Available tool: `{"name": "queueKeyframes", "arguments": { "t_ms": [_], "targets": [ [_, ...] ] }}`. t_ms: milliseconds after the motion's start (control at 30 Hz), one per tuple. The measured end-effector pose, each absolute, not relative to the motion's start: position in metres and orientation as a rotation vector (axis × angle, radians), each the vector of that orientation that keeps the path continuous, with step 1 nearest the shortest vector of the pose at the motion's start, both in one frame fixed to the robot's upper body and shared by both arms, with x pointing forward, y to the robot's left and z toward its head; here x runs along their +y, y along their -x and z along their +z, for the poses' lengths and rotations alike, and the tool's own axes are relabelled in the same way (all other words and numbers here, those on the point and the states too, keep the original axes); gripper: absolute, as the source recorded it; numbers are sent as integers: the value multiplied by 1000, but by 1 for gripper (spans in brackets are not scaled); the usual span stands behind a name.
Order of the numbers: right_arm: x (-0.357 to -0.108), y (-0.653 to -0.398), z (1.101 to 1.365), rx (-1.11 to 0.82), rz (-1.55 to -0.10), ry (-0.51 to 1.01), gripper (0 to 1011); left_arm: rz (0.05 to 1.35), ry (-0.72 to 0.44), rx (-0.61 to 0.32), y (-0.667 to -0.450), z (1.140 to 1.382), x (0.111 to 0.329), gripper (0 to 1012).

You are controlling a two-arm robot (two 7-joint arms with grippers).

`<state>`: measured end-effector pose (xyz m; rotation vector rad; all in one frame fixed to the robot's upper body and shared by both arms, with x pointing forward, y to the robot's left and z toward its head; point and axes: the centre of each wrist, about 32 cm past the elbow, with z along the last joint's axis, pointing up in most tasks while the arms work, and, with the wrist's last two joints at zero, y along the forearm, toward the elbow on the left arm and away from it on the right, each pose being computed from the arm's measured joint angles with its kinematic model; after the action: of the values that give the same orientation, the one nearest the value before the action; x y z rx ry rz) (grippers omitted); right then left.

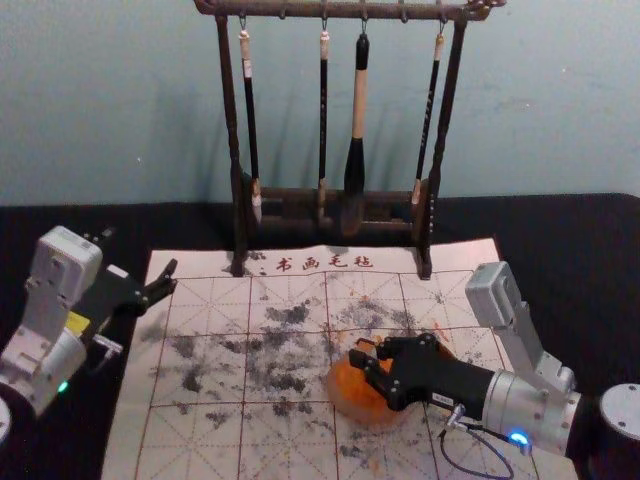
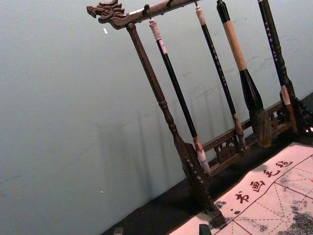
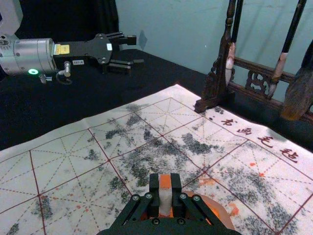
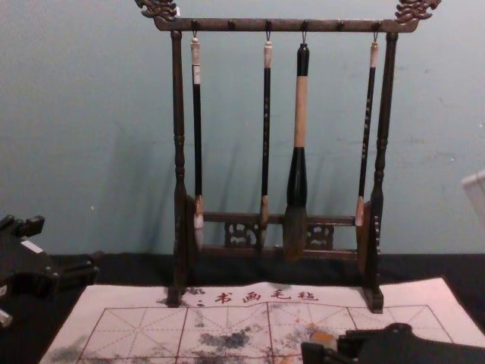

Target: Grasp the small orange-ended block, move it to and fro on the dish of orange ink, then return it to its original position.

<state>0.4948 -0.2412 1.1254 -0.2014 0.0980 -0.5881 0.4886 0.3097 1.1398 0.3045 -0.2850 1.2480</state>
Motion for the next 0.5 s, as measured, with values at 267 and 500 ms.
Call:
{"name": "queueKeyframes", "arguments": {
  "t_ms": [267,500],
  "targets": [
    [-240,-503,1125,91,-600,204,91,1248,-304,-285,-489,1140,310,1001],
    [-243,-511,1125,89,-633,206,91,1248,-304,-285,-489,1140,310,1001]
  ]
}}
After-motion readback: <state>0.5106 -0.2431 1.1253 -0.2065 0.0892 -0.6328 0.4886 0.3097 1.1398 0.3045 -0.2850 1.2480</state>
